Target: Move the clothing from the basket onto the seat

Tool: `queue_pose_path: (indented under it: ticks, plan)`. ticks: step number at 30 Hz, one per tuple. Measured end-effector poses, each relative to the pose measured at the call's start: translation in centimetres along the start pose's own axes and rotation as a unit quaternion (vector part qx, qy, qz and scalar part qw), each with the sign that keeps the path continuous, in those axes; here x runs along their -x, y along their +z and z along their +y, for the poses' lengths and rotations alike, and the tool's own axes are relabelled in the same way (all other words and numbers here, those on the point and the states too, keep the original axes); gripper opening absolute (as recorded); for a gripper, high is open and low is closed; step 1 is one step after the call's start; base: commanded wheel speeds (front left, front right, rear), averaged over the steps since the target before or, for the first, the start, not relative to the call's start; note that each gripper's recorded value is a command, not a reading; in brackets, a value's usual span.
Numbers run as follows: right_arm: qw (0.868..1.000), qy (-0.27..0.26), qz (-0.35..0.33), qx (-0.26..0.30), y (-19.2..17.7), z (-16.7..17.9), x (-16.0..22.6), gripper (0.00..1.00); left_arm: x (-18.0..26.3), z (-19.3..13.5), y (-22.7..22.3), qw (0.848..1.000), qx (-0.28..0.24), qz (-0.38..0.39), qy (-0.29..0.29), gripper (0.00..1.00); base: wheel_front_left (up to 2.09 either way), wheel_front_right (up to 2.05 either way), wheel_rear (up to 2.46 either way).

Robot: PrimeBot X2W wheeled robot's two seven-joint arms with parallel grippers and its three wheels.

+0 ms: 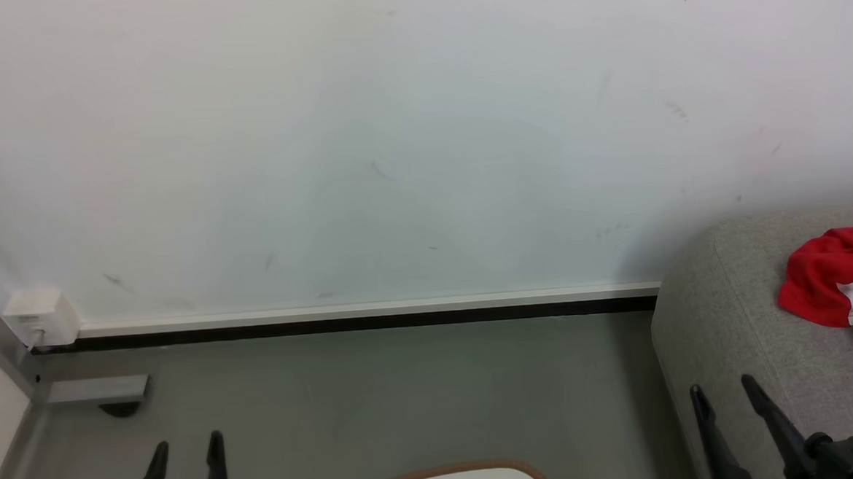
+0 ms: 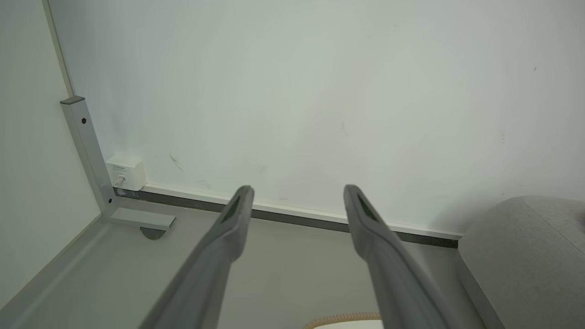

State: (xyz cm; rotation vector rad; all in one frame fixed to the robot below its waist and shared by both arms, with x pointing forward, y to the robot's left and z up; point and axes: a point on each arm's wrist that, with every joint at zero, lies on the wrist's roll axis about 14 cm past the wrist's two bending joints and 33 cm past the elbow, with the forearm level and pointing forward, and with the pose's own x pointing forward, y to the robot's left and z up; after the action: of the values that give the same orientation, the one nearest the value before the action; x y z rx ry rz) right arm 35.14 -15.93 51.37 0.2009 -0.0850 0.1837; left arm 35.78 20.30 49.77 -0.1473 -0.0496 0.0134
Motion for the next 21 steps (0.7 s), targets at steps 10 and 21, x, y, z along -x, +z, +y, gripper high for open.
queue_pose_path:
  ticks: [10,21]
  plan:
    - [1.000,-0.003,0.006,-0.008,-0.6,0.3,-0.1,1.00,0.3,0.5,-0.6,1.000,-0.001,0.007,0.007,1.00,0.00,0.00,0.00]
    - [0.997,-0.029,0.040,-0.065,-2.6,-0.3,0.7,0.00,1.0,1.2,-2.8,0.997,0.052,0.049,0.029,0.00,0.00,0.00,0.00]
